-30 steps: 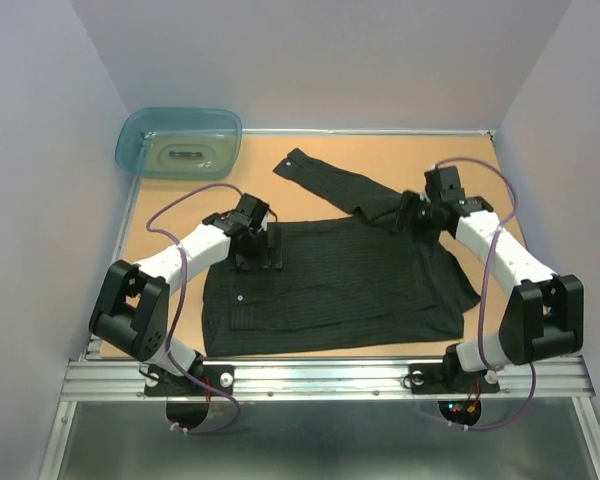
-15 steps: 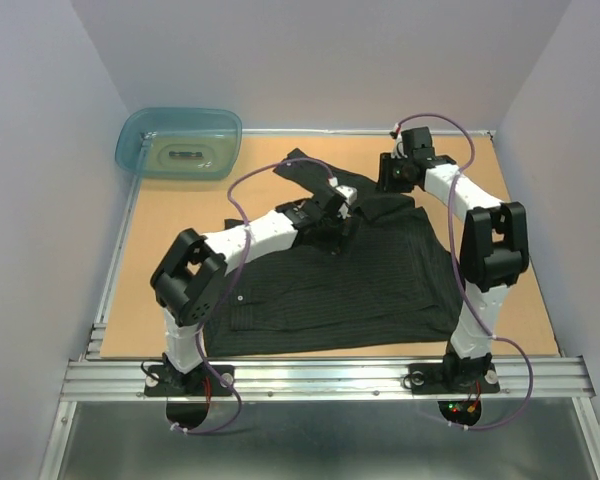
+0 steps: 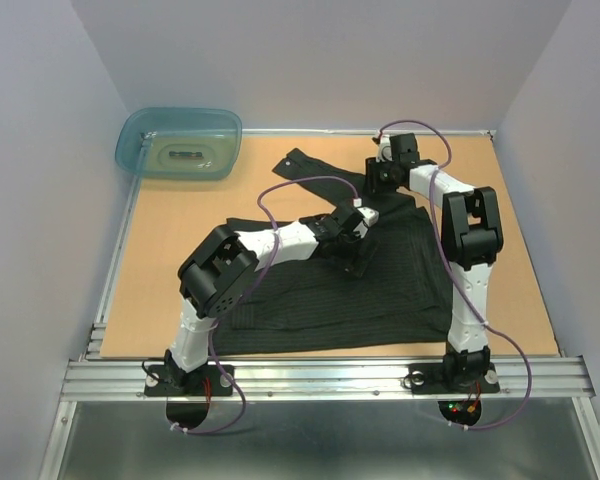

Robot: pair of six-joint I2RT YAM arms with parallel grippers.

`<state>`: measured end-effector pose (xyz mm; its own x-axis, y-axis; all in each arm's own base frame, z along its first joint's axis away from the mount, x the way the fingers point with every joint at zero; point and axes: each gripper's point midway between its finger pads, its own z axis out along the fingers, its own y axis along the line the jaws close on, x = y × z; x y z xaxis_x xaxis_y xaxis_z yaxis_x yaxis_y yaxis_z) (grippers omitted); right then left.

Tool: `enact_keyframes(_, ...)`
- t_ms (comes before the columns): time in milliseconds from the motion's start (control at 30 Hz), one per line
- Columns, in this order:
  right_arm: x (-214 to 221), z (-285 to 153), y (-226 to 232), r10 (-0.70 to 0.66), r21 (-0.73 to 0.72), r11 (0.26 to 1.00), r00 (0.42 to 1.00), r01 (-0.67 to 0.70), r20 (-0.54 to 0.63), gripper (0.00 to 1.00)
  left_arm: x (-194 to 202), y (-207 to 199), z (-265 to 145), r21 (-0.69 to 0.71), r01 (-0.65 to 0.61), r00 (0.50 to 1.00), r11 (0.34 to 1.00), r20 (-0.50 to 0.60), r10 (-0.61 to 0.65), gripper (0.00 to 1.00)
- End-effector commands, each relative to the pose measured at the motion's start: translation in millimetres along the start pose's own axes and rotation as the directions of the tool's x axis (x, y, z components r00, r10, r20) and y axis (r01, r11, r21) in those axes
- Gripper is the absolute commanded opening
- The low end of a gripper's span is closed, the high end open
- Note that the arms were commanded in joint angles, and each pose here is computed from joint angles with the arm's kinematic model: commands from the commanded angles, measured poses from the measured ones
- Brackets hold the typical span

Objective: Fold and stack the long sleeve shirts
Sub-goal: Fold the shirt

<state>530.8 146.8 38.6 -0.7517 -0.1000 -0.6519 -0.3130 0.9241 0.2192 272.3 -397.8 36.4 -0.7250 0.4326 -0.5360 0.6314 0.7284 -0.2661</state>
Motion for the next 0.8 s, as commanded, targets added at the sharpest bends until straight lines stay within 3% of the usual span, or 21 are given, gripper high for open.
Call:
enact_keyframes(0,-27.8,18.6,2.6,-0.06,-0.013,0.998,0.995,0.061,0.075,0.44,23.3,-11.5,3.0,0.074,0.0,0.998,0.997,-0.066,0.005,0.97)
enact_keyframes(333,-60.2,50.8,-36.4,-0.001,0.165,0.986,0.989,-0.023,0.146,0.46,57.1,-19.8,1.0,0.123,0.001,0.988,0.992,-0.154,0.018,0.97)
enact_keyframes(633,-101.4,40.2,-66.3,0.026,0.284,0.953,0.966,-0.102,0.257,0.47,61.5,-24.7,-2.6,0.136,-0.018,0.985,0.991,-0.17,0.041,0.97)
enact_keyframes(767,-120.9,22.0,-64.2,0.005,0.292,0.952,0.955,-0.095,0.295,0.53,51.8,-17.3,-5.6,0.072,-0.014,0.988,0.997,-0.15,0.024,0.98)
